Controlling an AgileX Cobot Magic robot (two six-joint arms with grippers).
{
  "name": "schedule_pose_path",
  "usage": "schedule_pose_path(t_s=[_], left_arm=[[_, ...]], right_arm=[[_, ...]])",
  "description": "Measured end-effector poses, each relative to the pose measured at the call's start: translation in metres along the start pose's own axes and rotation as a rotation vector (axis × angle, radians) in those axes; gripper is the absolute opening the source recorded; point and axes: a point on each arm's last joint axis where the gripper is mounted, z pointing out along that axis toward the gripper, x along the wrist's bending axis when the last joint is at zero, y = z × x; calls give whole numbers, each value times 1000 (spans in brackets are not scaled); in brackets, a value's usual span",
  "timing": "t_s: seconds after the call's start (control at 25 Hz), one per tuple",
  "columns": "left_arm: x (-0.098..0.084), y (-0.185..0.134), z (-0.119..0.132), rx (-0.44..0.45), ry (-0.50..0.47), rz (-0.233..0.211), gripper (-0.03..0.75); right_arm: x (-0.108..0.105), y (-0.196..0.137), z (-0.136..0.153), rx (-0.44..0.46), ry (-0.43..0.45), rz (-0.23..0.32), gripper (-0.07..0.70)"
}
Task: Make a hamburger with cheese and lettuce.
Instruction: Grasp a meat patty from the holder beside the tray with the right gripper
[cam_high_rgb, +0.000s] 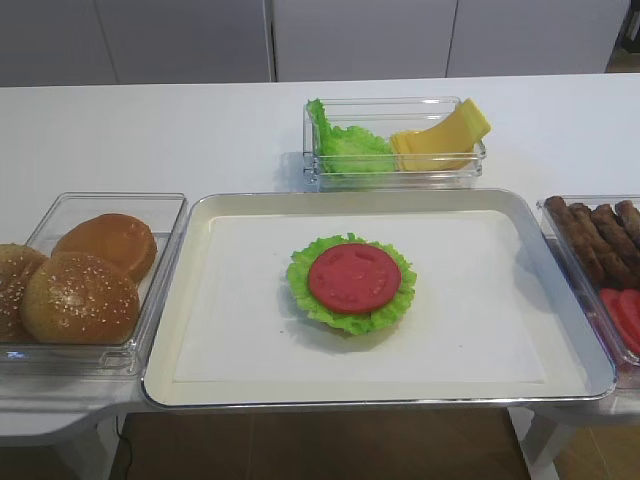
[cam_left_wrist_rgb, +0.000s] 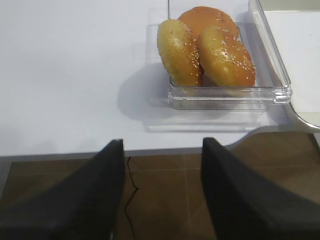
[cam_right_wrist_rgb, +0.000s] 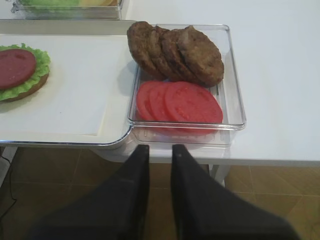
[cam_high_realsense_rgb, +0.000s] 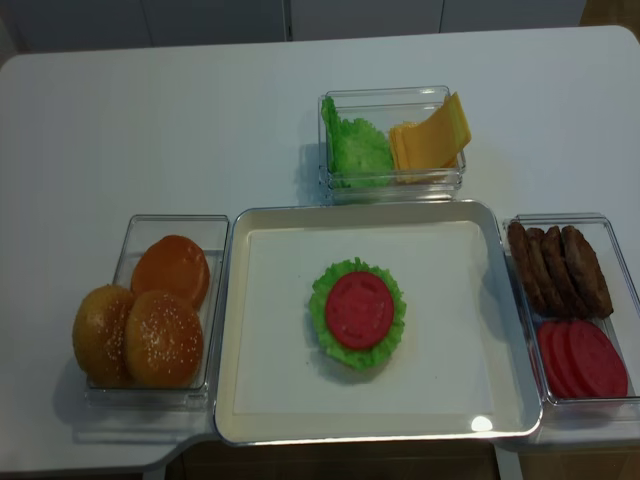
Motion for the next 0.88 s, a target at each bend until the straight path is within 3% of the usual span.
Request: schedule_pose_path(t_s=[0.88], left_arm=[[0,0,0,0,-2,-1,370]], right_arm=[[0,0,0,0,0,3,11]])
